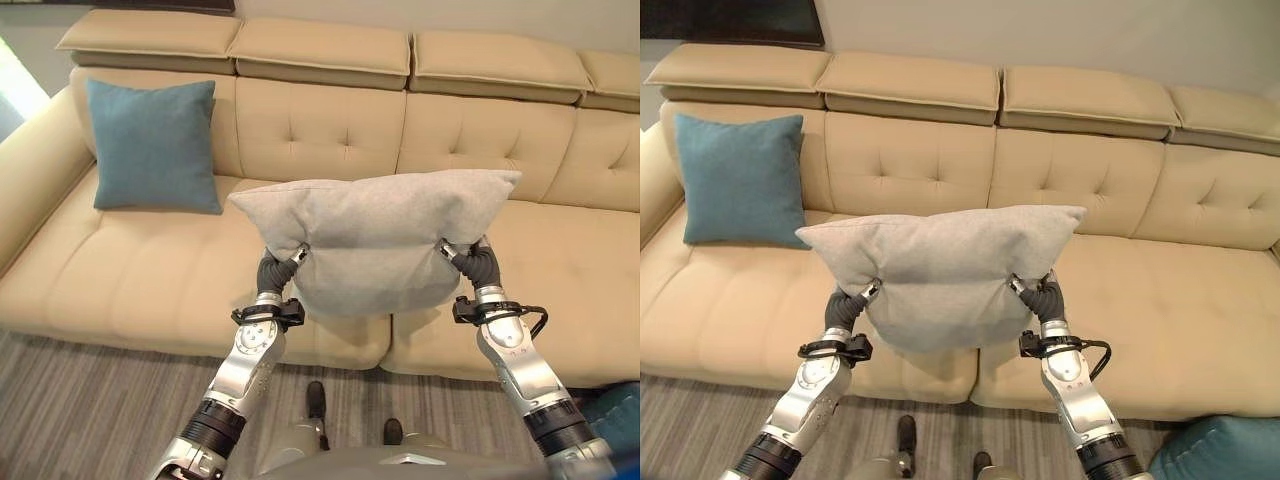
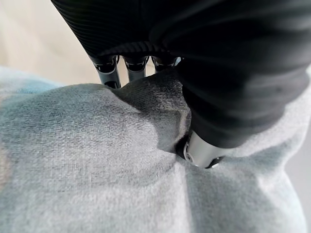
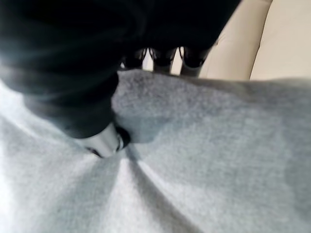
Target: Pick up all the scattered cushions and arrange them neatly on the sofa.
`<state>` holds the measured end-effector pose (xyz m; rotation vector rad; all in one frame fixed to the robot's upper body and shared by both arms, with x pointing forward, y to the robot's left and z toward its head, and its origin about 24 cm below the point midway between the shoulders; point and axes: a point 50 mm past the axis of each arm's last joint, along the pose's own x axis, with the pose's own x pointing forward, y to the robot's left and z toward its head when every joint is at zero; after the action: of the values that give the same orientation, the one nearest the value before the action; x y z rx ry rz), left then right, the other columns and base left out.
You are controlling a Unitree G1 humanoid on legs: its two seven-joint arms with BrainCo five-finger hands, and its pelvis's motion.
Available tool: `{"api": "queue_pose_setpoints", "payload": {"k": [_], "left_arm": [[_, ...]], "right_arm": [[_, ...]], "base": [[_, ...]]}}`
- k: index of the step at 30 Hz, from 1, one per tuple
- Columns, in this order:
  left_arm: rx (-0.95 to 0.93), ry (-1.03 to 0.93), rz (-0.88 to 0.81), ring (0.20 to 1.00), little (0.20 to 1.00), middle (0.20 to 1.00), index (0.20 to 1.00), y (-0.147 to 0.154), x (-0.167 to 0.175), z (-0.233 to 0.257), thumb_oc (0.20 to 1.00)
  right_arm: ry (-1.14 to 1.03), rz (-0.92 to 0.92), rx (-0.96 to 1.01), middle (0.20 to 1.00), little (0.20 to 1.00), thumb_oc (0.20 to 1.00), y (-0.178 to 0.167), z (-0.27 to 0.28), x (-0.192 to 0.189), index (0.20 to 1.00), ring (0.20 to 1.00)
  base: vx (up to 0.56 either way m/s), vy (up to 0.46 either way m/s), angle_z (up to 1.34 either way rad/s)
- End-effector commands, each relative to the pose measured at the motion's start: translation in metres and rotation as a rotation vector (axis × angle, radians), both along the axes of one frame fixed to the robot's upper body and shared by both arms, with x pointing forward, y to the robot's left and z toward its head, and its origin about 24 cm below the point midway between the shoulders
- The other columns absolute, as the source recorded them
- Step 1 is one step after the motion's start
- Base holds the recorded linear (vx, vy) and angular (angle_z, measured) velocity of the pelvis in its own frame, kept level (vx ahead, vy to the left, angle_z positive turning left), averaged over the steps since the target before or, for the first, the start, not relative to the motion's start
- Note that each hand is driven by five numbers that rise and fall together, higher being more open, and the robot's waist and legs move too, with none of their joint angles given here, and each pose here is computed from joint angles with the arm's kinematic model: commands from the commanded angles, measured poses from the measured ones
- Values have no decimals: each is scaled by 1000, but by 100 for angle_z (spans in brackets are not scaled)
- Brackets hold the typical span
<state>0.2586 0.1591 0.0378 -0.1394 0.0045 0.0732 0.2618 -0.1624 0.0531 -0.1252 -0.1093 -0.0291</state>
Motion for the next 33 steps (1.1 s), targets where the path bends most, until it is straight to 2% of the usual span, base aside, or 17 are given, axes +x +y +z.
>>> {"api": "queue_pose_setpoints", "payload": {"k": [1, 17, 19, 33], "left_arm": [[-8, -280, -106, 200, 200, 200, 200, -18, 10, 53, 200], [-35, -304, -103, 200, 200, 200, 200, -16, 8, 54, 200], [-72, -307, -136, 200, 200, 200, 200, -27, 12, 56, 200], [-77, -272, -104, 200, 200, 200, 200, -24, 10, 50, 200]], "right_arm": [[-281, 142, 74, 200, 200, 200, 27, 55, 11, 200, 200], [-308, 196, 43, 200, 200, 200, 35, 63, 15, 200, 200], [-297, 134, 0, 200, 200, 200, 16, 58, 10, 200, 200], [-258, 60, -14, 200, 200, 200, 1, 50, 6, 200, 200]], "base": [[43, 77, -49], [105, -53, -17], [203, -375, 52], [85, 14, 18]]}}
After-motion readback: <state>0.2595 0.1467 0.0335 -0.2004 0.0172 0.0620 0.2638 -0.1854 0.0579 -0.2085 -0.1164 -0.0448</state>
